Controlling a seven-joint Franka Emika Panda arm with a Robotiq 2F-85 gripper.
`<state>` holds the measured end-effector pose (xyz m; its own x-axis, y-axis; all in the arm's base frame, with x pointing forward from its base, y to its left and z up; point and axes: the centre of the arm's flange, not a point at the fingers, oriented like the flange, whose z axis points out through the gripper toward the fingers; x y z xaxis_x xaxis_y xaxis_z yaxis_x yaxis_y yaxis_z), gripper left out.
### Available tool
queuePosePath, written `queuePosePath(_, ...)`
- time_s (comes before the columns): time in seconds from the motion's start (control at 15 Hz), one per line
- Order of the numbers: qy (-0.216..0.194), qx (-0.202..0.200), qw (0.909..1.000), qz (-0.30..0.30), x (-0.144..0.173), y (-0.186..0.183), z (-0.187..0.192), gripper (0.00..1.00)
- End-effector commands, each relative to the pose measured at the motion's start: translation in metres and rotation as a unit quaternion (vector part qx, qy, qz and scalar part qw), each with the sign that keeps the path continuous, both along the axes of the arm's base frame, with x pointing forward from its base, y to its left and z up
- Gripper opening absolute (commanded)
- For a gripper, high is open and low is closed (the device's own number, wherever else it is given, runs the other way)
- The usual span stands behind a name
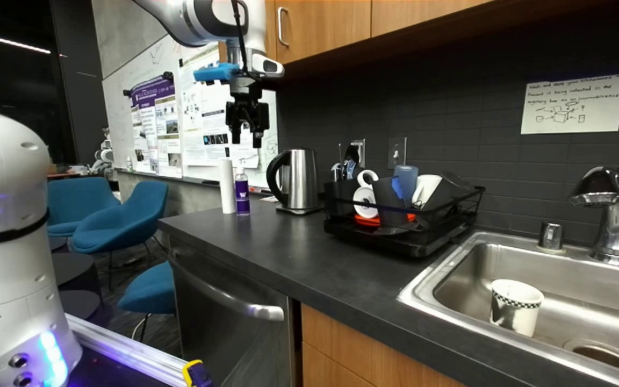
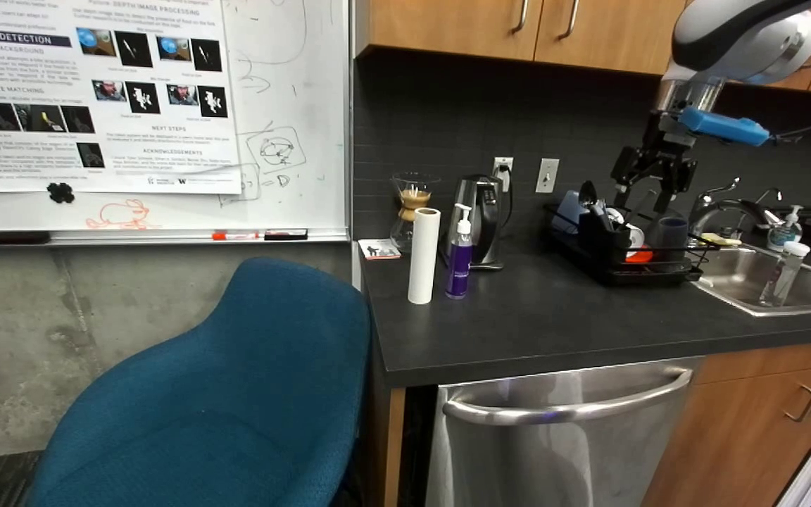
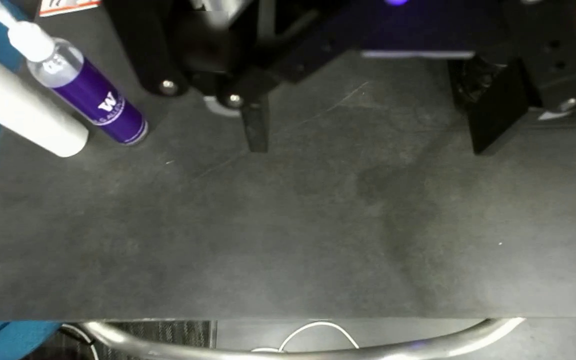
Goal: Remove the pocketknife from the dish rack
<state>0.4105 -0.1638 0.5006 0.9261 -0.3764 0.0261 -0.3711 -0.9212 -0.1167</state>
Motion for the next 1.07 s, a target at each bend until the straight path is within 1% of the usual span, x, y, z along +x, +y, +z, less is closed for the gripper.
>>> queuePosePath(0.0,-0.016,-0.029,0.9994,-0.012,0.019,-0.027,-0.007,1.0)
queuePosePath(0.33,-0.031,-0.086,0.9956,-0.021,0.04,-0.059,-0.009,1.0)
queuePosePath(0.47,-0.028,-0.1,0.9945,-0.019,0.047,-0.069,-0.008,1.0)
queuePosePath(0.53,-0.021,-0.093,0.9952,-0.022,0.05,-0.071,-0.006,1.0)
queuePosePath(0.6,-0.029,-0.086,0.9957,-0.021,0.037,-0.06,-0.012,1.0)
queuePosePath(1.0,-0.026,-0.088,0.9955,-0.023,0.046,-0.066,-0.012,1.0)
